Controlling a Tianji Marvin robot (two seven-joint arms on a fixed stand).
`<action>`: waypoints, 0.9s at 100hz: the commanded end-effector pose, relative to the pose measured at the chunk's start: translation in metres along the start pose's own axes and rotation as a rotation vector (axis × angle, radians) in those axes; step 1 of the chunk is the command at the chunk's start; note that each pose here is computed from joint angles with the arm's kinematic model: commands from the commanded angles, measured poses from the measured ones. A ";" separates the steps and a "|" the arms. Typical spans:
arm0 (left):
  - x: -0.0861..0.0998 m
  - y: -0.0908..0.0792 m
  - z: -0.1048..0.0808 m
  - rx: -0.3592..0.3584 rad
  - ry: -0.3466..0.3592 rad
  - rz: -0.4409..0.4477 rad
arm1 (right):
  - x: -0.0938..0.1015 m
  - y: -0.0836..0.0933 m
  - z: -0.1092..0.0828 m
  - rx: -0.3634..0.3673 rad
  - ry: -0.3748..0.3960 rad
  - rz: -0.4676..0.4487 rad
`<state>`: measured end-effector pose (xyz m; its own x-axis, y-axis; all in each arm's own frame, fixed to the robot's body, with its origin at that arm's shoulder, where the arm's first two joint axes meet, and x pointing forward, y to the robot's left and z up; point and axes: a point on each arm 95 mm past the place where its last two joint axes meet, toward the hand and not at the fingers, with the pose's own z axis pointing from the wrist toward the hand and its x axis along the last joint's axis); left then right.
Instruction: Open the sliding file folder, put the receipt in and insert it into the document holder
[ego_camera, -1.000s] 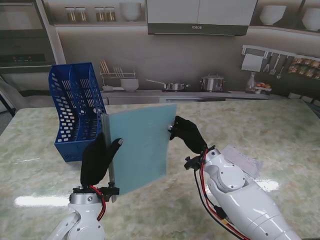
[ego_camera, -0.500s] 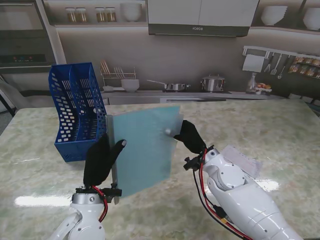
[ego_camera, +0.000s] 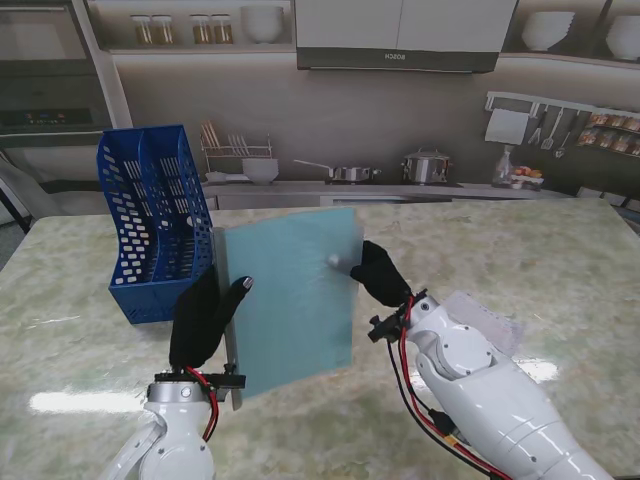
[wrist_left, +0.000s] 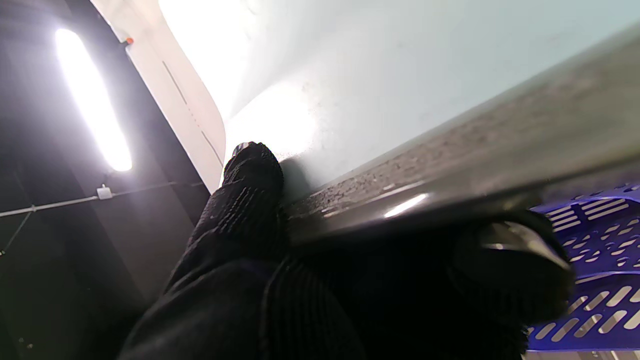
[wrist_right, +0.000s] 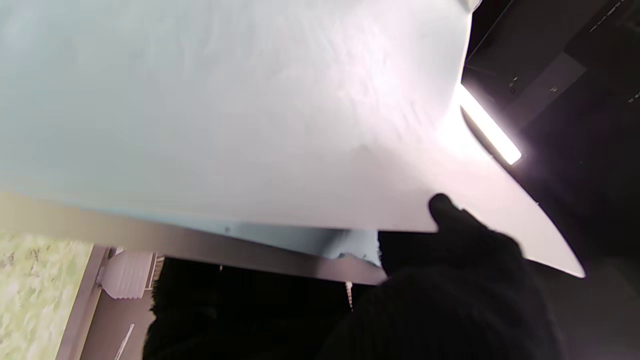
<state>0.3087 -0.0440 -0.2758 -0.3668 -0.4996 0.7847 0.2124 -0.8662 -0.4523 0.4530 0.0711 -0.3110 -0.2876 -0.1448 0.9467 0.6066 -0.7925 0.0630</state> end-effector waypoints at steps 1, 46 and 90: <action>0.003 0.001 0.001 -0.004 -0.002 -0.007 | -0.001 -0.007 -0.001 0.026 -0.001 0.004; 0.000 0.006 0.006 -0.016 0.003 -0.074 | 0.004 -0.008 -0.001 0.050 -0.008 0.006; -0.006 0.004 0.005 -0.155 -0.047 -0.065 | 0.009 -0.008 0.001 -0.103 0.049 0.007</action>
<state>0.3185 -0.0443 -0.2759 -0.3505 -0.4460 0.8236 0.0726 -0.8896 -0.4509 0.4472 0.0728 -0.3075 -0.3130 -0.1643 0.9354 0.5285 -0.8485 0.0278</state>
